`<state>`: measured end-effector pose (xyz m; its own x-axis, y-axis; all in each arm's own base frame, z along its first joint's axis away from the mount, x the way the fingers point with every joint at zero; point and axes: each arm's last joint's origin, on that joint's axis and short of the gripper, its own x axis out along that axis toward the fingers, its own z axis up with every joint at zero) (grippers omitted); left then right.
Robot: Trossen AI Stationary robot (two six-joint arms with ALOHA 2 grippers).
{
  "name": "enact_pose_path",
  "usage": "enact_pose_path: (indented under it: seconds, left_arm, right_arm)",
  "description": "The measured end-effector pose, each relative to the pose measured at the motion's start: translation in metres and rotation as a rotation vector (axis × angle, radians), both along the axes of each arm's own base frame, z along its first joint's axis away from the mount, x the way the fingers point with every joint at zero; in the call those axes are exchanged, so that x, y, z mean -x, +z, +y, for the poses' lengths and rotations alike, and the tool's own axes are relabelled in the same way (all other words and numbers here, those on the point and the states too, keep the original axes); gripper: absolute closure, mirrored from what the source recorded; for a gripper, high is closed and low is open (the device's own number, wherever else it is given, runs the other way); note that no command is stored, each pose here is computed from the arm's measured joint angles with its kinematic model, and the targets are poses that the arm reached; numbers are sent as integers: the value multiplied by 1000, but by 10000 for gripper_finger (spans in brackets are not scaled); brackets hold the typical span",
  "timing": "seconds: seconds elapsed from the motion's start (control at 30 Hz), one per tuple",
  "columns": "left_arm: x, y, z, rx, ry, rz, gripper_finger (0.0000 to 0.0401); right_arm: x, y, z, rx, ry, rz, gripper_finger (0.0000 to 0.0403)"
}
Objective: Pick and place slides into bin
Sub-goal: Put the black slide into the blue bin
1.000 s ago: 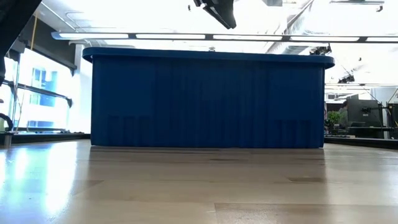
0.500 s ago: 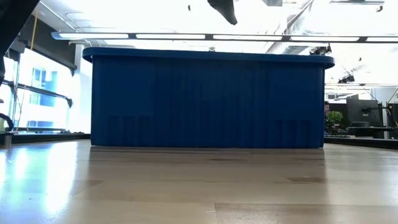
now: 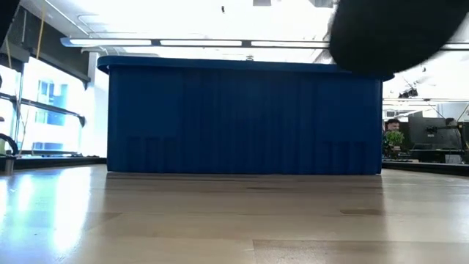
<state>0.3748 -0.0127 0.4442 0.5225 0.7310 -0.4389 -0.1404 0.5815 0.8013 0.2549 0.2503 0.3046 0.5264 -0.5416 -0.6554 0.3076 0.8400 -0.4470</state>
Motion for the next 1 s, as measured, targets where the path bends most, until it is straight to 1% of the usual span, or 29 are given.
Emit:
enact_pose_path:
  seconds: [0.07, 0.13, 0.23, 0.3, 0.37, 0.47, 0.6, 0.67, 0.73, 0.8, 0.87, 1.0]
  left_arm:
    - [15, 17, -6, -16, 23, -77, 274]
    - [28, 29, -11, -21, 25, -116, 274]
    - [42, 39, -16, -12, 11, -148, 274]
    - [52, 44, -14, -12, 9, -134, 274]
    - [60, 46, -11, -15, 19, -113, 274]
    - [67, 40, -10, 1, 43, -64, 274]
    - [74, 33, -10, 21, 73, 7, 274]
    - [77, 31, -9, 41, 102, 5, 274]
    - [79, 29, -8, 55, 123, -2, 274]
    - [79, 29, -8, 62, 130, -7, 274]
    - [80, 29, -8, 64, 129, -9, 274]
    - [82, 31, -9, 89, 113, -10, 274]
  right_arm:
    - [-14, 3, -16, 52, -16, 5, 401]
    - [-25, 7, -34, 107, -38, -4, 402]
    - [-40, 18, -64, 209, -65, -10, 402]
    - [-46, 32, -82, 257, -94, -39, 402]
    - [-49, 50, -97, 283, -122, -87, 402]
    - [-52, 77, -110, 319, -140, -148, 402]
    - [-52, 113, -128, 409, -178, -218, 402]
    - [-52, 128, -144, 393, -233, -256, 402]
    - [-55, 136, -165, 361, -302, -277, 402]
    - [-61, 135, -187, 351, -364, -255, 403]
    - [-68, 126, -211, 361, -432, -209, 403]
    - [-80, 87, -265, 396, -565, -30, 403]
